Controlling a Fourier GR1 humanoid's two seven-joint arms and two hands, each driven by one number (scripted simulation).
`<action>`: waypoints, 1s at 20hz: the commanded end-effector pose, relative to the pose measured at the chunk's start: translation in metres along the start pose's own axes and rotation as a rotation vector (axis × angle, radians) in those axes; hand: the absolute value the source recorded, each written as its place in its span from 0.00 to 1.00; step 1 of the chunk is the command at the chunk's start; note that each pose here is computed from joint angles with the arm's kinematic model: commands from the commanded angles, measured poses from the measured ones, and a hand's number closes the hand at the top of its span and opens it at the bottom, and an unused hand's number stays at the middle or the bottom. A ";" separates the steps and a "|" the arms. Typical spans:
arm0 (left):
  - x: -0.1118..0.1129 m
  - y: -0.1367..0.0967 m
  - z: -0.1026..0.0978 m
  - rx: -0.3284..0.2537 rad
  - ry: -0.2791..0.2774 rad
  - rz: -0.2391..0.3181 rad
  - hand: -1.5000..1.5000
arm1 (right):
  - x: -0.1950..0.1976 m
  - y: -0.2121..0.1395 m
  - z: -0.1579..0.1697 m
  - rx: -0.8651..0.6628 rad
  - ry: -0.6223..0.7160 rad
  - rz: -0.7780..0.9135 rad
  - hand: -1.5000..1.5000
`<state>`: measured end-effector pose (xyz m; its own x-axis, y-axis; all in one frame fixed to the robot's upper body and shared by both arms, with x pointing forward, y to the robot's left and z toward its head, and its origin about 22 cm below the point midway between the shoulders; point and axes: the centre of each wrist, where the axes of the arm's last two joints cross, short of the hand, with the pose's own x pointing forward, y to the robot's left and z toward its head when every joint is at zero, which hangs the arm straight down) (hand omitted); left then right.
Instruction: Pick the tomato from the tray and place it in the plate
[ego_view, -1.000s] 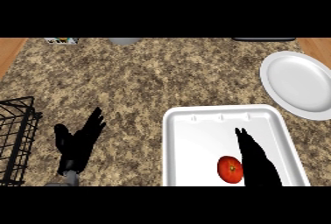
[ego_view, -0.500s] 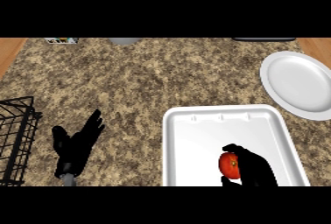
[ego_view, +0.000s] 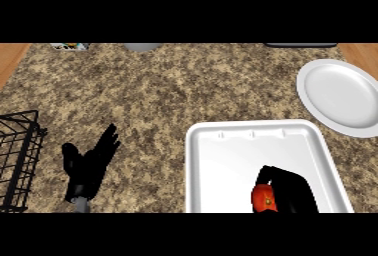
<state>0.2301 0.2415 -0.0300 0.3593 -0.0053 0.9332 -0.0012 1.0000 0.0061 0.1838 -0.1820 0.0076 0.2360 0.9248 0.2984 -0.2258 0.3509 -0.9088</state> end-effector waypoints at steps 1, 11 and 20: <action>-0.013 0.020 -0.001 0.016 0.022 0.015 0.50 | 0.008 -0.014 0.013 -0.032 -0.141 0.055 1.00; -0.016 0.005 -0.003 0.004 0.025 0.016 0.50 | -0.008 -0.046 0.039 -0.327 -0.574 -0.133 1.00; 0.003 -0.019 0.009 0.005 -0.004 -0.004 0.50 | -0.045 -0.088 0.022 -0.535 -0.392 -0.458 1.00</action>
<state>0.2270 0.2387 -0.0306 0.3532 -0.0021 0.9355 -0.0042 1.0000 0.0038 0.1602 -0.2302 0.0691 -0.2107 0.7813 0.5875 0.2236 0.6236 -0.7491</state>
